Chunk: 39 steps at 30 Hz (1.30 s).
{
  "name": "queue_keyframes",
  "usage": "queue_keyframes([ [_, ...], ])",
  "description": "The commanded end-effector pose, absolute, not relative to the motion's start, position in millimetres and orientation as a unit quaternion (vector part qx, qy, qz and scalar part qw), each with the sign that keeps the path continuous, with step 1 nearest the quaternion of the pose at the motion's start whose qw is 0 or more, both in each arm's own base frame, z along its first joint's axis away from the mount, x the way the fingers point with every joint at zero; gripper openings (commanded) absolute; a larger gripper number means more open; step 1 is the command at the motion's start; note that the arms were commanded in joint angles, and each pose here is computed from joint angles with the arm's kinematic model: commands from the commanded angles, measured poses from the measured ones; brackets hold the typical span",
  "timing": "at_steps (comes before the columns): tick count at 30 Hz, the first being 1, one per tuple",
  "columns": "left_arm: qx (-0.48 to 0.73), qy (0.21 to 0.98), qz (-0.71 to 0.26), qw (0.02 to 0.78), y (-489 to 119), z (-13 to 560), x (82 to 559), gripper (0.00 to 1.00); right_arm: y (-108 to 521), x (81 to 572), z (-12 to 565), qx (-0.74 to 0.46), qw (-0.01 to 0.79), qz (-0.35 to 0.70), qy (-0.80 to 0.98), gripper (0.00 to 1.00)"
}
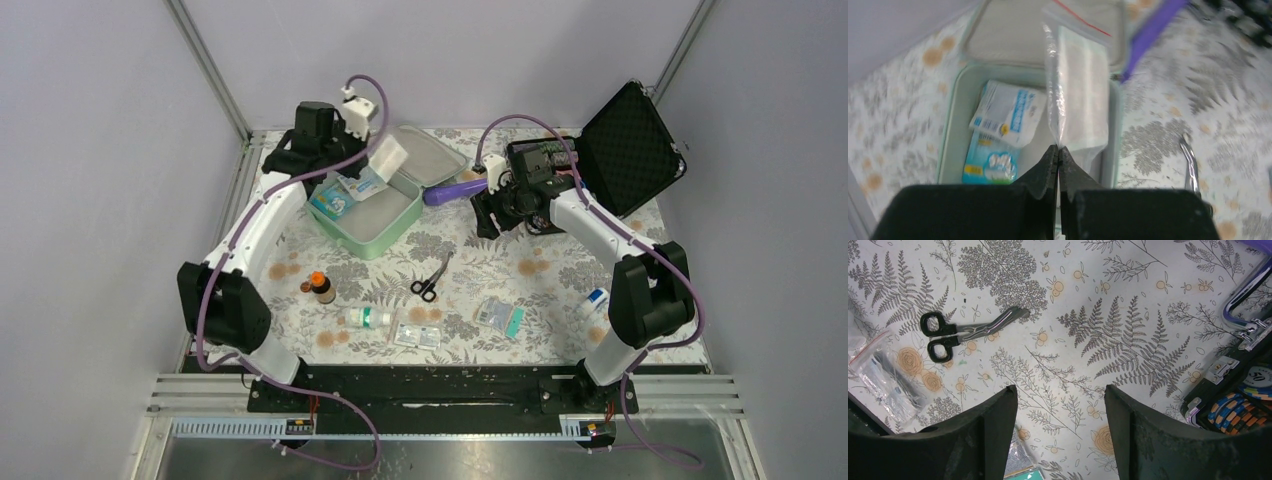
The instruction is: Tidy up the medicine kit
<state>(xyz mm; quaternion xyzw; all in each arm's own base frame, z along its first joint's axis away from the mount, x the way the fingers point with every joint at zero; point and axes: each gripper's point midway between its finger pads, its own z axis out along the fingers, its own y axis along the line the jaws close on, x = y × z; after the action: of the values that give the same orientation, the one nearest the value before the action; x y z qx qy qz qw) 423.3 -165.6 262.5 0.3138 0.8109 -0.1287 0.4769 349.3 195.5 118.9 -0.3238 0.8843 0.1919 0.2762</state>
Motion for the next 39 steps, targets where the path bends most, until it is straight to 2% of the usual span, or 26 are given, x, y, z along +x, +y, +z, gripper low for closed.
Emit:
queue_keyframes([
  [1, 0.042, 0.864, -0.097, 0.492, -107.9, 263.1, 467.9, 0.0, 194.4, 369.3, 145.0, -0.337, 0.322, 0.173, 0.868, 0.71],
  [5, -0.066, 0.891, -0.066, 0.444, -78.0, 221.1, 469.8, 0.0, 196.5, 380.9, 145.9, -0.343, 0.326, 0.166, 0.865, 0.72],
  [13, -0.165, 0.917, -0.011, 0.362, -53.3, 141.0, 464.9, 0.0, 207.6, 403.9, 151.8, -0.341, 0.336, 0.173, 0.861, 0.72],
  [17, -0.224, 0.912, 0.016, 0.344, -35.0, 127.6, 463.6, 0.0, 205.3, 400.5, 149.8, -0.34, 0.333, 0.171, 0.863, 0.72],
  [24, -0.25, 0.913, 0.03, 0.32, -30.8, 109.8, 461.8, 0.0, 200.9, 394.7, 147.0, -0.342, 0.33, 0.165, 0.864, 0.72],
  [39, -0.311, 0.894, 0.035, 0.32, -31.8, 113.8, 436.8, 0.0, 197.0, 386.1, 147.5, -0.348, 0.327, 0.163, 0.863, 0.72],
])
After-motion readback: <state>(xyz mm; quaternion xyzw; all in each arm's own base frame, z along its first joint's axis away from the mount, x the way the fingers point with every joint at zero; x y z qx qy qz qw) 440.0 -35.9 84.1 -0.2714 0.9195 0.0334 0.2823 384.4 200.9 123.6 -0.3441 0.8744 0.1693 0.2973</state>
